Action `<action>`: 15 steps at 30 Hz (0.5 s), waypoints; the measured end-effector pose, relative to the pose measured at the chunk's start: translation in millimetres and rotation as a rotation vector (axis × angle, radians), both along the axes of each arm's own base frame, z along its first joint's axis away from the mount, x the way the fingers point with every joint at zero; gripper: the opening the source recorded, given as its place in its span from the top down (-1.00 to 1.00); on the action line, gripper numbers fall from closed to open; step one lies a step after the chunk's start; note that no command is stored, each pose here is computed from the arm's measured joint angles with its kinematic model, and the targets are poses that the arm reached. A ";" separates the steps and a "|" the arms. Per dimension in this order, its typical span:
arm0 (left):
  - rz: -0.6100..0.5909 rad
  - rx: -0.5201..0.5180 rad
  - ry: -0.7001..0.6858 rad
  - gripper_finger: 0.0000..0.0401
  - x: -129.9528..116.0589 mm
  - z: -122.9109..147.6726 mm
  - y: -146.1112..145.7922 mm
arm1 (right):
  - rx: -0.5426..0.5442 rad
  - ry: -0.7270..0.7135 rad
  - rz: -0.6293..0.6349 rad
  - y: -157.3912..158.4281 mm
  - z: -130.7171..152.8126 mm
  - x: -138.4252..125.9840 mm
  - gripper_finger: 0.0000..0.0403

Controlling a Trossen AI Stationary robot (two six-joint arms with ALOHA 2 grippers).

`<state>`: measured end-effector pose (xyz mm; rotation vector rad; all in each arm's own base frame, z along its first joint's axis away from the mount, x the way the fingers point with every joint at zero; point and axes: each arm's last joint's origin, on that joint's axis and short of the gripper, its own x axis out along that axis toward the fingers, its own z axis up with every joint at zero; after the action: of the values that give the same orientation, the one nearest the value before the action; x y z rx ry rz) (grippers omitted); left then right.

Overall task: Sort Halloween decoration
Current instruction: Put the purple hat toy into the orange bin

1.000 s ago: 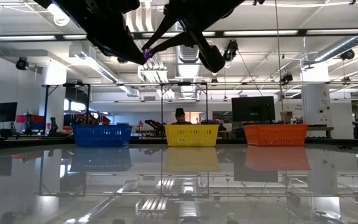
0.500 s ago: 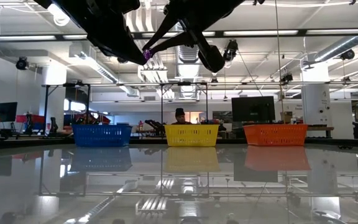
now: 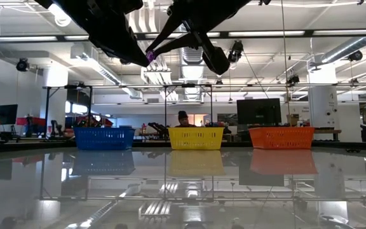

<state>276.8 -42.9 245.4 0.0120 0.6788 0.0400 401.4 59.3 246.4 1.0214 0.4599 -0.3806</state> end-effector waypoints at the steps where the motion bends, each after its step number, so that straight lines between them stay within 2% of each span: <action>1: -0.001 0.000 0.000 0.99 0.0 0.0 0.0 | 0.003 0.000 0.003 0.1 -0.1 0.0 0.96; 8: -0.010 0.016 0.014 1.00 1.6 10.7 -0.2 | 0.042 -0.005 -0.028 -2.4 0.4 0.3 0.93; 15: -0.019 0.080 0.057 1.00 2.9 28.7 0.8 | 0.046 -0.014 -0.050 -7.3 1.4 1.2 0.74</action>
<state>279.7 -42.2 274.1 0.0969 0.7338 0.0482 402.5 52.0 247.8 1.0815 0.4327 -0.4086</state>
